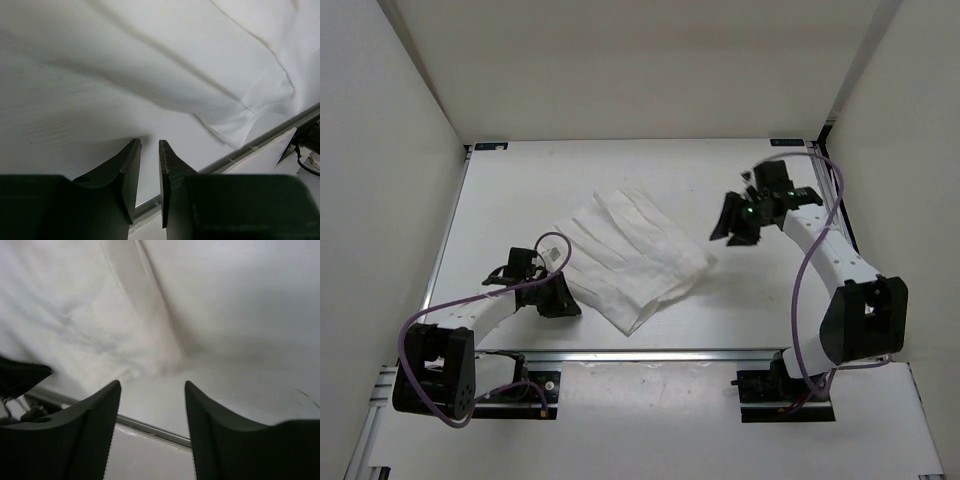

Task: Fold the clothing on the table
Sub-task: Flatten the skirt out

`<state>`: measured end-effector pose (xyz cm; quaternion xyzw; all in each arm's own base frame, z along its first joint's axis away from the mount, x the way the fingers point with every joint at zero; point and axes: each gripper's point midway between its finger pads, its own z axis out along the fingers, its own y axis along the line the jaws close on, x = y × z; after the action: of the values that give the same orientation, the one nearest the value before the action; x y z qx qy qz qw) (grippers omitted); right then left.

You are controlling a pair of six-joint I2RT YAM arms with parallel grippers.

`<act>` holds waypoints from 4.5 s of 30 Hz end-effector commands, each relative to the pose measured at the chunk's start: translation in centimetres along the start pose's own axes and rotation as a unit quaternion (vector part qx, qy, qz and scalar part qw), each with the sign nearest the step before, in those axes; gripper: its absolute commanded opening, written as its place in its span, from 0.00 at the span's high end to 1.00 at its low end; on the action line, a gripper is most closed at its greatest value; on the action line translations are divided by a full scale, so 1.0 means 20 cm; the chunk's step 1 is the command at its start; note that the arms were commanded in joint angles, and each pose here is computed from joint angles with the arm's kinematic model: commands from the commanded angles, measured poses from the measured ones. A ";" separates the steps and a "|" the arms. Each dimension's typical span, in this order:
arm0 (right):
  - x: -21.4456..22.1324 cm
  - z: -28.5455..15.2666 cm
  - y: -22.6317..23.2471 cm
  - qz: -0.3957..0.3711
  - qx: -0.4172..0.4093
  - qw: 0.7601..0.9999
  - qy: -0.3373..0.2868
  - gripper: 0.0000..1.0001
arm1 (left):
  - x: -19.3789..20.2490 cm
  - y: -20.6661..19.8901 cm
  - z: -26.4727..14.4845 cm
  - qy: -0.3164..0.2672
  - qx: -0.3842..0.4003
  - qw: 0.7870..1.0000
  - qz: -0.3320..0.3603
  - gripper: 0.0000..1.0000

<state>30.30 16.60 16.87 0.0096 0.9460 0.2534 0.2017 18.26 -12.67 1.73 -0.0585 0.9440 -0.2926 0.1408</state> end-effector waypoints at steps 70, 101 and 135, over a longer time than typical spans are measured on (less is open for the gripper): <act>0.30 0.55 -0.30 -0.179 0.191 0.949 0.173 0.67 | -0.05 0.02 -0.01 -0.018 0.008 1.000 -0.015 0.69; 0.28 0.52 -0.35 -0.149 0.178 0.959 0.159 0.64 | -0.05 0.02 -0.01 -0.020 0.011 1.000 -0.021 0.68; 0.48 0.60 -0.46 -0.140 0.196 0.945 0.221 1.00 | -0.04 0.03 -0.01 -0.018 0.008 1.000 -0.024 0.68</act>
<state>28.60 15.77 1.54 -0.1393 0.9878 0.0409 0.0565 18.75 -11.73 1.48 -0.0899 0.9416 -0.2917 0.1421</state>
